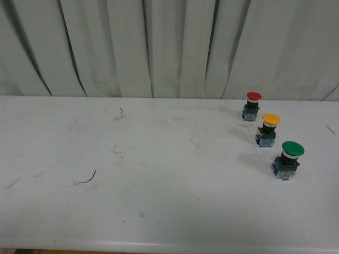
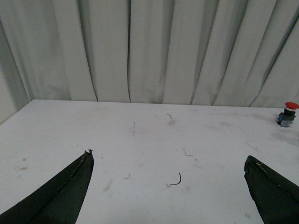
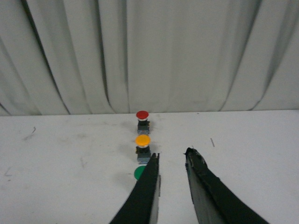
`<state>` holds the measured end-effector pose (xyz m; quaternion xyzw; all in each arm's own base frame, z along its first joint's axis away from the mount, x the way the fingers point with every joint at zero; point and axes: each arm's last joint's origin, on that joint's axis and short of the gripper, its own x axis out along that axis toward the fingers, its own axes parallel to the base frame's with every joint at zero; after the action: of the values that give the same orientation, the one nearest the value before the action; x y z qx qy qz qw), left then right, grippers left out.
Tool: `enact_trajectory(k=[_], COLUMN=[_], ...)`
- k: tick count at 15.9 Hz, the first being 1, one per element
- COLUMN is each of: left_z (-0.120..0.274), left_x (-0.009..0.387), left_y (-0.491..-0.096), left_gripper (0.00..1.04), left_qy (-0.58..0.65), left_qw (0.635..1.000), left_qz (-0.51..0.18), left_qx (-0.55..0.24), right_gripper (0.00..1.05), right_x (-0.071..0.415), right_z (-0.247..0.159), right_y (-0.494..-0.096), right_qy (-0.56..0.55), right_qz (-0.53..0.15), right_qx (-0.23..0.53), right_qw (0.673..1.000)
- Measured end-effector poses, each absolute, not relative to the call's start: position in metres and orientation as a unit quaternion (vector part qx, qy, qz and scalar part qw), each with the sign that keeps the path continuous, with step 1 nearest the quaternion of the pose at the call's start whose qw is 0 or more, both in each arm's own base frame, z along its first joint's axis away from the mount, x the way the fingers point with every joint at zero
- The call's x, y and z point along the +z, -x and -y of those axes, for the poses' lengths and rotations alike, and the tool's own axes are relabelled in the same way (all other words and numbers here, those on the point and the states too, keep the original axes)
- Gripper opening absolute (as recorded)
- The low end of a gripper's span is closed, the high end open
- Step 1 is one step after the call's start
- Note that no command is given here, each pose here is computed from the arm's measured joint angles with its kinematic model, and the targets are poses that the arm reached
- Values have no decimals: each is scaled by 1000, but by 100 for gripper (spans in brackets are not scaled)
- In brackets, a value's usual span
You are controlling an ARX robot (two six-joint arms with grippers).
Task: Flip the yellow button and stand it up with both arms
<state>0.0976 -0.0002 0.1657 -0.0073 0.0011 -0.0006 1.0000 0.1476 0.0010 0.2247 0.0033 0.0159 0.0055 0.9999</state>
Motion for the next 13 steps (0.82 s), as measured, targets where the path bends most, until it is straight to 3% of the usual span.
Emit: enact_trajectory(k=[3,13], left_z=[0,0], left_x=[166,166], left_y=[-98,-98], left_gripper=[98,98], left_qy=[7,7], left_qw=[1000,1000], left_qz=[-1,-1], left_qx=[-1,-1], right_gripper=[3,2], right_x=[218,178], right_z=[0,0], right_y=[-138,-113], right_qy=[-3,-2], right_qz=[1,1], right_qx=[0,0], right_qw=[1000,1000])
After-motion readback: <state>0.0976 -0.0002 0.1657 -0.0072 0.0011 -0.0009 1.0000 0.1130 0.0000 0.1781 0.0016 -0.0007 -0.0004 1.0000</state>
